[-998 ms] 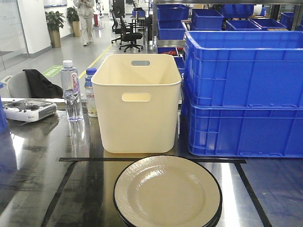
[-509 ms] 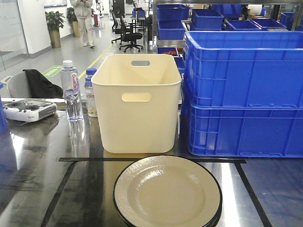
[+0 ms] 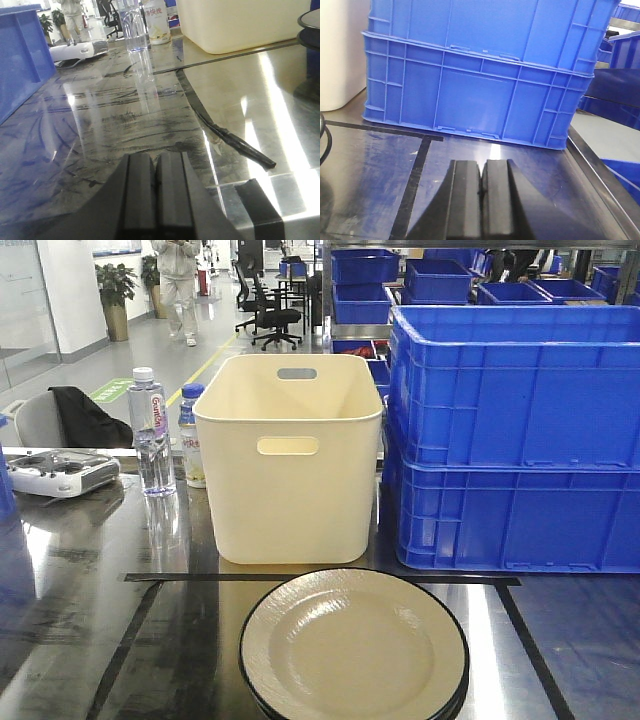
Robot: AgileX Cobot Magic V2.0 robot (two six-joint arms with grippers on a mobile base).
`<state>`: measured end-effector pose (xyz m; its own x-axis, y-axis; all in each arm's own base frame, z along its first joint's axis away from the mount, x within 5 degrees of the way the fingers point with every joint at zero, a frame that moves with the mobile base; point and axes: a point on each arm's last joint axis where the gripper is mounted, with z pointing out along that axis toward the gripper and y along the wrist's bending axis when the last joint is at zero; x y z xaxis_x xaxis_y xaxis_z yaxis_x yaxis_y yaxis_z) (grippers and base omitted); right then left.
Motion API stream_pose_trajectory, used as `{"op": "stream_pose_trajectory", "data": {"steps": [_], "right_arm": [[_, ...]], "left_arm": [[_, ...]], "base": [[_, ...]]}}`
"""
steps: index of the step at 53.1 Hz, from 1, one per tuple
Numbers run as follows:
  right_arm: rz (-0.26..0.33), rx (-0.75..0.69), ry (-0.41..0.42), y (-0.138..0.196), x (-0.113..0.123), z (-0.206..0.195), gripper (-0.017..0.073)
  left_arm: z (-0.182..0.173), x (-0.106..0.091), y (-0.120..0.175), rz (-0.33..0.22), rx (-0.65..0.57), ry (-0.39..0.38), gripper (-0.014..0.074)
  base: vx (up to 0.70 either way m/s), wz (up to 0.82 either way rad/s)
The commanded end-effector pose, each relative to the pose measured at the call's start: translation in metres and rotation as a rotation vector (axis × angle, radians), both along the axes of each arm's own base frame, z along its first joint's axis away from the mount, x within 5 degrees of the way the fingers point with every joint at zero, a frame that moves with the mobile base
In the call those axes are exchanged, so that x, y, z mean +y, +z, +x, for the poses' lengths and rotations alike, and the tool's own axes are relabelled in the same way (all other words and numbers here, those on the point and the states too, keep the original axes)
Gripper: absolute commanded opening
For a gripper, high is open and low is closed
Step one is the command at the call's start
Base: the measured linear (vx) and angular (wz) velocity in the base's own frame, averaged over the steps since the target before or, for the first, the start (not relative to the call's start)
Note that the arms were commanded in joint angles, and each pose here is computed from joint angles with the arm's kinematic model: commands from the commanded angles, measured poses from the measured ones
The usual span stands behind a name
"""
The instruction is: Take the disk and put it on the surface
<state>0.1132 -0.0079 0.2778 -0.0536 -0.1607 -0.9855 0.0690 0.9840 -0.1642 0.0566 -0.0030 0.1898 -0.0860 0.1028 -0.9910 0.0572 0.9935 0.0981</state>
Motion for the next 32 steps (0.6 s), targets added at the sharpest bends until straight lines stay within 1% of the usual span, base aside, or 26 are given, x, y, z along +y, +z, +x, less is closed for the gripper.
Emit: {"op": "stream_pose_trajectory", "data": {"steps": [1,3,6,8,10,13,17,20,22,27,32], "right_arm": [[-0.007,-0.102,-0.030,0.016,-0.003,0.000,-0.0009],[0.012,-0.103,-0.032,0.016,-0.003,0.000,-0.0009],[0.068,-0.100,-0.032,0.015,-0.003,0.000,-0.0009],[0.113,-0.094,-0.029,0.014,-0.003,0.000,-0.0009],[0.174,-0.081,-0.022,0.013,-0.002,0.001,-0.0009],[0.236,-0.051,-0.006,0.010,0.000,0.000,-0.0009],[0.300,-0.020,0.012,0.007,0.002,-0.004,-0.0009],[0.338,-0.026,0.017,0.003,0.003,-0.010,-0.0009],[0.349,-0.035,0.019,-0.004,0.003,-0.015,-0.0009],[0.334,-0.056,0.026,-0.022,0.004,-0.029,-0.0009],[0.324,-0.064,0.029,-0.050,0.005,-0.042,-0.0009]], "left_arm": [[0.000,0.000,0.003,-0.022,-0.075,0.005,-0.0002],[0.000,0.000,0.003,-0.022,-0.075,0.005,-0.0002],[0.000,0.000,0.003,-0.022,-0.075,0.005,-0.0002],[0.000,0.000,0.003,-0.022,-0.075,0.005,-0.0002],[0.000,0.000,0.003,-0.022,-0.075,0.005,-0.0002],[0.000,0.000,0.003,-0.022,-0.075,0.005,-0.0002],[0.000,0.000,0.003,-0.022,-0.075,0.005,-0.0002],[0.000,0.000,0.003,-0.022,-0.075,0.005,-0.0002],[0.000,0.000,0.003,-0.022,-0.075,0.005,-0.0002],[0.000,0.000,0.003,-0.022,-0.075,0.005,-0.0002],[0.000,0.000,0.003,-0.022,-0.075,0.005,-0.0002]], "base": [[0.00,0.00],[0.00,0.00],[0.00,0.00],[0.00,0.00],[0.00,0.00],[0.00,0.00],[0.00,0.00],[0.00,0.00],[0.00,0.00],[0.00,0.00],[0.00,0.00]]}}
